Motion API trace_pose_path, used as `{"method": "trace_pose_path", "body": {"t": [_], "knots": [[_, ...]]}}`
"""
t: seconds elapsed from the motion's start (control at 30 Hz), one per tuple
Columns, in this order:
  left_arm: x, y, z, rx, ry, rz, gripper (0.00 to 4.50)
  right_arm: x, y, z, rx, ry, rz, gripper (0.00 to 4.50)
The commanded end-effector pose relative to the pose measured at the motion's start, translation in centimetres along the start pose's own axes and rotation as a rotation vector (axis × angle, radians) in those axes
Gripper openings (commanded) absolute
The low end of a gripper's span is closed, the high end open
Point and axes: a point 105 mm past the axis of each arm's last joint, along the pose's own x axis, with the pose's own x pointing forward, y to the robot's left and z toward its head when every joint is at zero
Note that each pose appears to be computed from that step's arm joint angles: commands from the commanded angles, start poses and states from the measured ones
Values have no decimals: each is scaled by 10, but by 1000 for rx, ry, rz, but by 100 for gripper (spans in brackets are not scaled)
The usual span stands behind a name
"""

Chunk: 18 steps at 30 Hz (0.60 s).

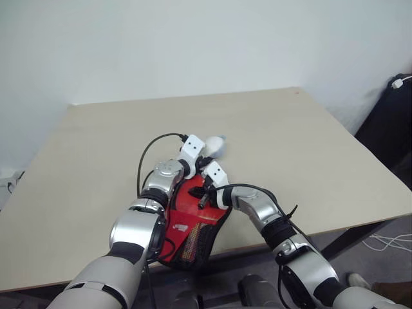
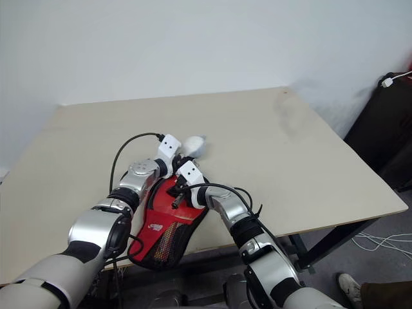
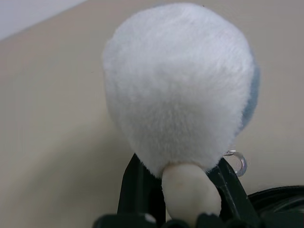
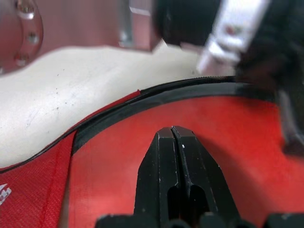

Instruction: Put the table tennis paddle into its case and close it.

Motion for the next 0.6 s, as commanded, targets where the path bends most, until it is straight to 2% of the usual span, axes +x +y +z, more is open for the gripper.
{"method": "trace_pose_path", "body": {"t": [0.03, 0.3, 0.37, 0.4, 0.6], "knots": [[8, -3, 44, 62, -111, -27, 20, 3, 3, -4, 14, 13, 11, 0], [9, -6, 41, 24, -111, -48, 20, 2, 2, -4, 15, 14, 9, 0], [8, -5, 40, 20, -110, -43, 90, 2, 2, -4, 15, 14, 10, 0], [8, -4, 40, 16, -112, -42, 106, 2, 2, -4, 15, 15, 10, 0], [6, -2, 40, 11, -114, -37, 271, 3, 2, -4, 14, 16, 14, 0]]}}
